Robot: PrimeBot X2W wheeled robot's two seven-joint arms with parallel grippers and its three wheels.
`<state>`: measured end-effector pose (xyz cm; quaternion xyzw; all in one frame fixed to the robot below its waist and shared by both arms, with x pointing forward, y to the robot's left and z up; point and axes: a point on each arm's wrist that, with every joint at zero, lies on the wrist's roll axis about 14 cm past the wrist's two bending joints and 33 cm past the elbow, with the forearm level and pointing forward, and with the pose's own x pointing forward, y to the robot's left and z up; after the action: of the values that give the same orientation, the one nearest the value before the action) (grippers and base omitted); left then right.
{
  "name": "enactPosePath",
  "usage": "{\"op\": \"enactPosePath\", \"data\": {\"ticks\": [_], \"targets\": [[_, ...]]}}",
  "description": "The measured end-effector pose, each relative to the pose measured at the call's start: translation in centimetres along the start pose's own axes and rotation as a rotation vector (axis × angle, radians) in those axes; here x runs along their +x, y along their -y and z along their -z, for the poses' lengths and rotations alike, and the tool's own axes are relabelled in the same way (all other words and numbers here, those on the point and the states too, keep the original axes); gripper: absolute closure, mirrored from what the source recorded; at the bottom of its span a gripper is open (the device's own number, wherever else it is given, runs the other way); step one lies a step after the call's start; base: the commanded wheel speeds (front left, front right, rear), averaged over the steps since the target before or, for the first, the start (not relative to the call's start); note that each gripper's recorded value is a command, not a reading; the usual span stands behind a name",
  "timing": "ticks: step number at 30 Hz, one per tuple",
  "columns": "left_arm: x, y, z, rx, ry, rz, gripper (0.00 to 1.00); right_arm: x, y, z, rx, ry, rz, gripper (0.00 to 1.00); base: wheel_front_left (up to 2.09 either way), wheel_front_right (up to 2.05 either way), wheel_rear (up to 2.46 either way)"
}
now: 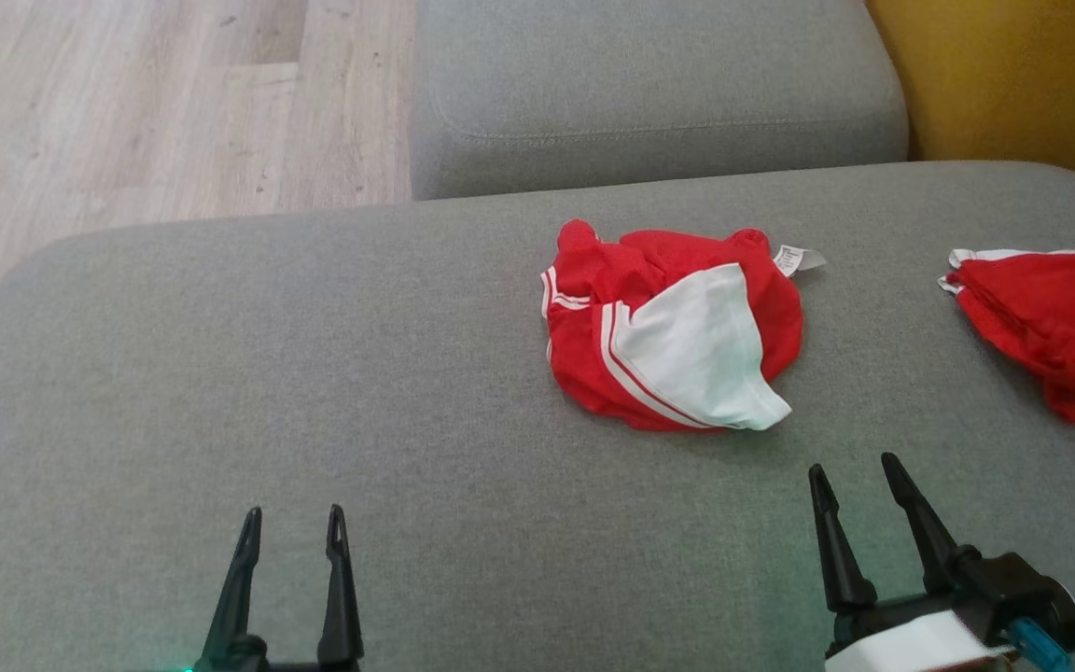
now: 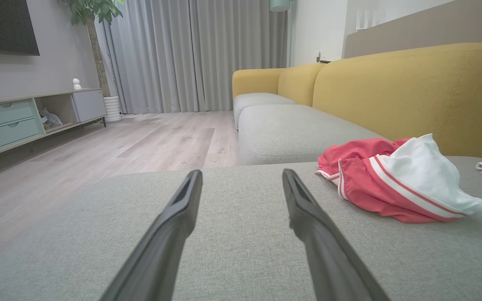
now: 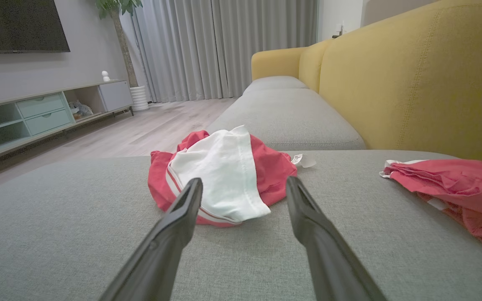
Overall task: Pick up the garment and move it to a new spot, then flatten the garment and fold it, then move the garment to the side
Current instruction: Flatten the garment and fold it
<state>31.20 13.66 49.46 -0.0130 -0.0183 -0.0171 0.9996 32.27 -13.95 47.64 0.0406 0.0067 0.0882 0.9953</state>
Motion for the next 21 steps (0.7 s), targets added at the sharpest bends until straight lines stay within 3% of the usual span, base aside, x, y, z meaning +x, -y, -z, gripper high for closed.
{"op": "enactPosePath", "data": {"ticks": [8,21], "targets": [[1.4,2.1,0.6,-0.005,-0.019,0.079,0.00,0.4,0.3,0.5,0.002,-0.018,0.009,0.00,0.00,0.00,0.00],[11.3,12.4,2.7,0.031,-0.062,0.488,0.00,4.0,1.0,0.5,-0.014,-0.021,0.008,0.00,0.00,0.00,0.00]]}}
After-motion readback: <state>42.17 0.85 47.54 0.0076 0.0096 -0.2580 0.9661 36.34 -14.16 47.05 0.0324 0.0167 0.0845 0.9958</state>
